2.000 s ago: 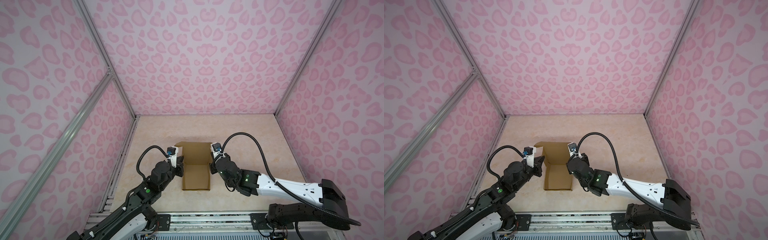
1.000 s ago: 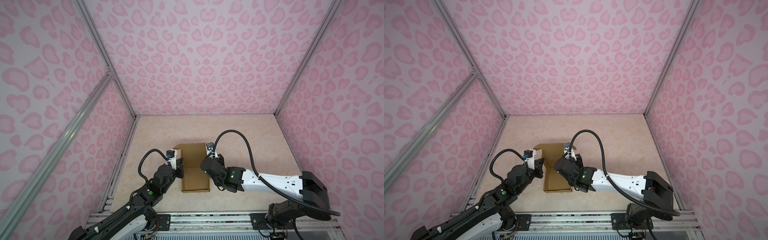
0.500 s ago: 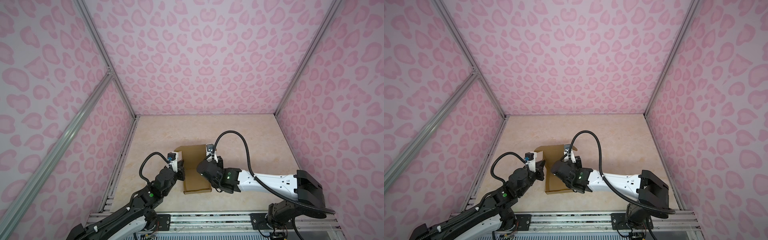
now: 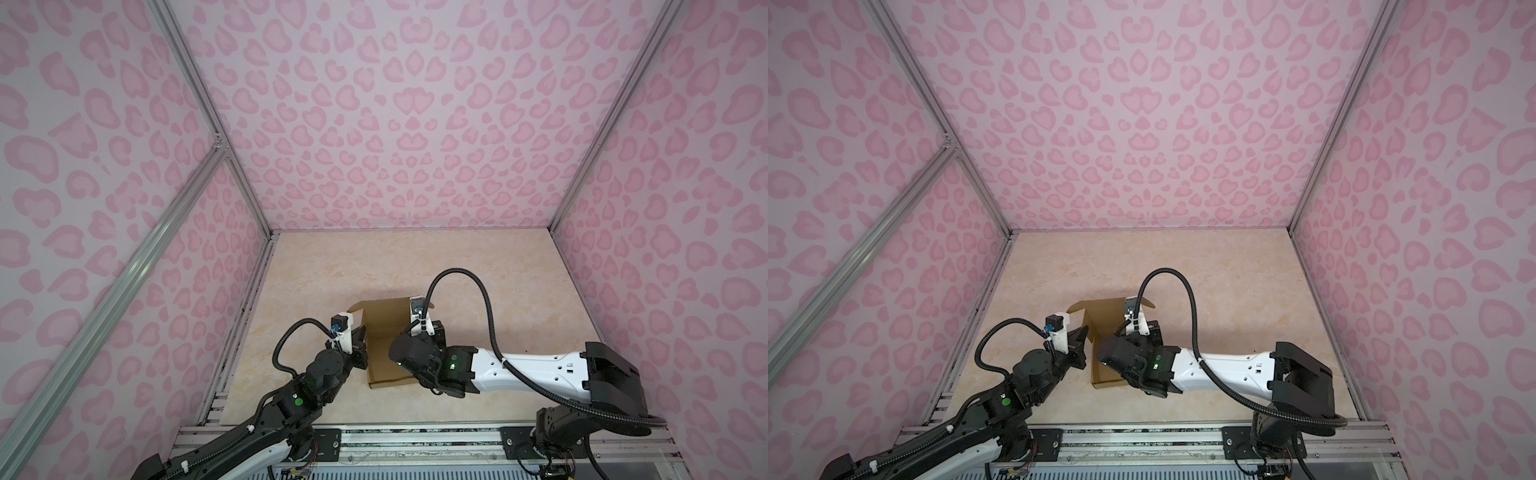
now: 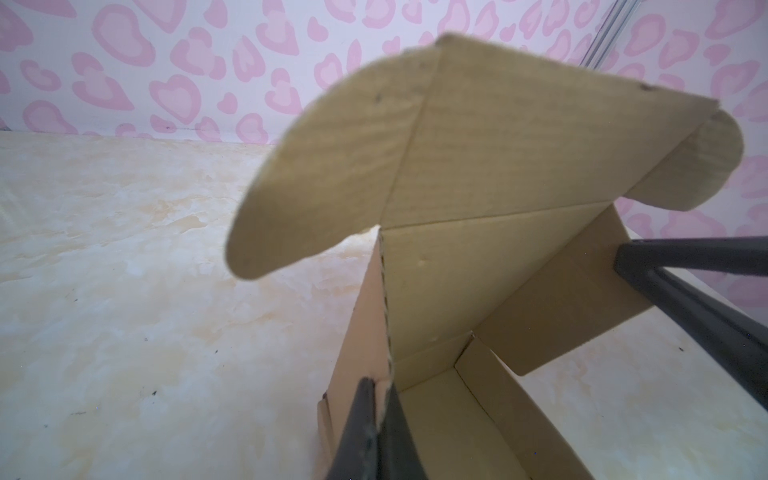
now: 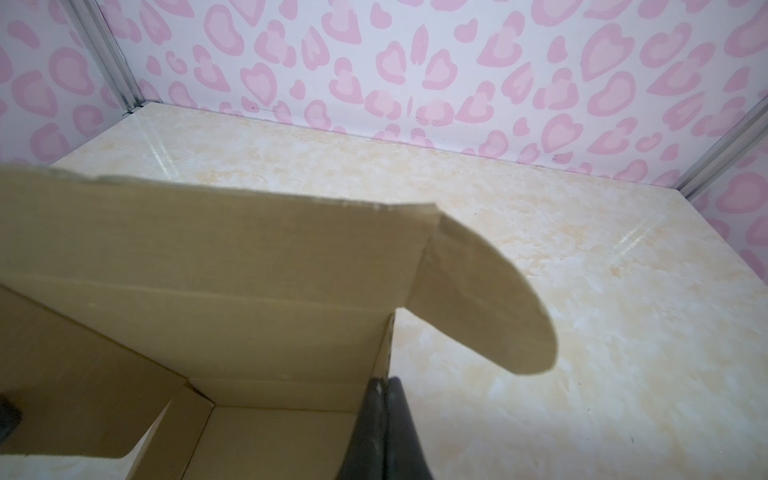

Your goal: Fold the paper box

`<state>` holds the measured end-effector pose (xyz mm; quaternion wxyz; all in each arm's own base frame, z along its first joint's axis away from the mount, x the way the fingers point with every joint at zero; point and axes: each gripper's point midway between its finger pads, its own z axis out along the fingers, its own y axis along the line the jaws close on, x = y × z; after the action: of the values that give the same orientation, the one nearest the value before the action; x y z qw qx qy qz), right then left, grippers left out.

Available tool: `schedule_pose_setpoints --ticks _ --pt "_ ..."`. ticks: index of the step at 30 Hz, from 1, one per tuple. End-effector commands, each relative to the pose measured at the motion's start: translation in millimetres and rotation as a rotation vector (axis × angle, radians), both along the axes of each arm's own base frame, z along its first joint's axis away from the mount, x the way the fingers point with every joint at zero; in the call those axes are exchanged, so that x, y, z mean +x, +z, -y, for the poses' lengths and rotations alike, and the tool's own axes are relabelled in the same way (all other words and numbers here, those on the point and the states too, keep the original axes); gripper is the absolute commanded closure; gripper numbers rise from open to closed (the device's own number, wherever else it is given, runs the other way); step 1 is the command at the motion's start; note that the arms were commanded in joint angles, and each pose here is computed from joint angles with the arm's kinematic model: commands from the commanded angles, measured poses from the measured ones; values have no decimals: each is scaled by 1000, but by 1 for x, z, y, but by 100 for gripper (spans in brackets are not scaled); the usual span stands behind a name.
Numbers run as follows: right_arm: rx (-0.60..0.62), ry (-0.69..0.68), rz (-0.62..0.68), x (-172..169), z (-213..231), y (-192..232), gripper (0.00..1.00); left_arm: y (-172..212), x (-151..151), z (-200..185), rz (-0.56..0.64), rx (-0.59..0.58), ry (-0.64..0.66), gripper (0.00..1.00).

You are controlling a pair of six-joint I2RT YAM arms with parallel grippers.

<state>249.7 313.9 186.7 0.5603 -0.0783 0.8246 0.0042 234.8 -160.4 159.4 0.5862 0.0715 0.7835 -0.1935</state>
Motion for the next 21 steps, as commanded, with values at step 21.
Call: schedule_pose_setpoints --ticks 21 --pt "-38 2 -18 -33 11 -26 100 -16 -16 0 -8 -31 29 97"
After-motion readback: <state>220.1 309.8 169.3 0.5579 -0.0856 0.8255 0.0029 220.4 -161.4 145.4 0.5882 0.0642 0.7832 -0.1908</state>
